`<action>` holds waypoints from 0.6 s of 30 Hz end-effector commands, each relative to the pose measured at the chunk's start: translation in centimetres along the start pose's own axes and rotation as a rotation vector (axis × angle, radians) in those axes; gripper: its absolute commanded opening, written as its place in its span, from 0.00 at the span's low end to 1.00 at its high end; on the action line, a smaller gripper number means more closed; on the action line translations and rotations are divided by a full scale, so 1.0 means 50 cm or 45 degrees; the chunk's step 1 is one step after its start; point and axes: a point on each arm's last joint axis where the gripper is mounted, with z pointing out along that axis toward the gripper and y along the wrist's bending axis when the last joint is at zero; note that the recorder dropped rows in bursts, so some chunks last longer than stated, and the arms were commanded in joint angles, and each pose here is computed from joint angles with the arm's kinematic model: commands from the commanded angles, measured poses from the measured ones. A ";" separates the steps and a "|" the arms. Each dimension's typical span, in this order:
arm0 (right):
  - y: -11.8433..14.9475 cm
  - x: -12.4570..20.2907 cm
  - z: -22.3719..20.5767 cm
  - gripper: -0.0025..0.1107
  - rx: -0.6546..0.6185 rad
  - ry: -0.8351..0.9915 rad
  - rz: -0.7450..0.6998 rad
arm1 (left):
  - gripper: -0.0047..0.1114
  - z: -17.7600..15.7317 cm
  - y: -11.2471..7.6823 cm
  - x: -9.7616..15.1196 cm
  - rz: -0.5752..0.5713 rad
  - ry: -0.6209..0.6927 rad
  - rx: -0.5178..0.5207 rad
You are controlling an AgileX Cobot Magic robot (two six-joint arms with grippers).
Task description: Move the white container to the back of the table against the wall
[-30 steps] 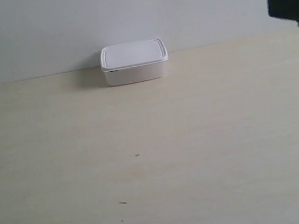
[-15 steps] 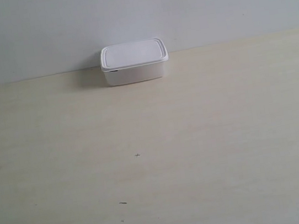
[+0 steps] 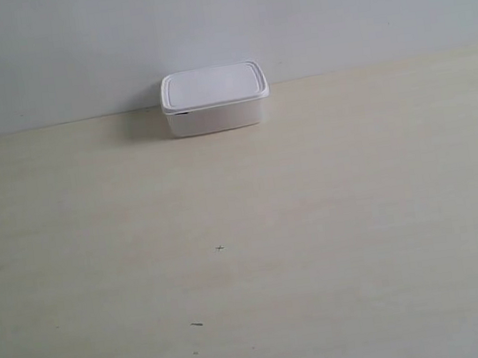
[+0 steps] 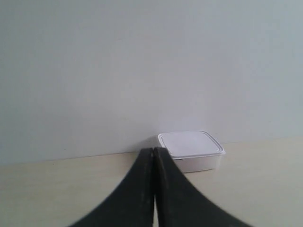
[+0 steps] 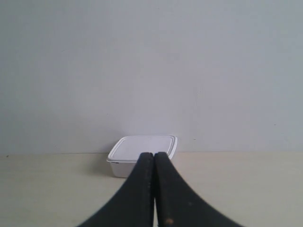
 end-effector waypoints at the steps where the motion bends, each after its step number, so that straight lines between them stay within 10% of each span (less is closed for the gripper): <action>1: -0.002 0.003 0.000 0.02 0.007 0.000 0.037 | 0.04 0.001 -0.003 0.012 -0.005 0.079 0.019; 10: -0.012 0.026 -0.049 0.02 0.017 -0.101 0.169 | 0.04 -0.007 0.012 0.050 -0.077 0.113 -0.075; 18: -0.026 0.044 -0.095 0.02 0.106 -0.203 -0.404 | 0.04 -0.012 0.036 0.096 -0.099 0.134 -0.241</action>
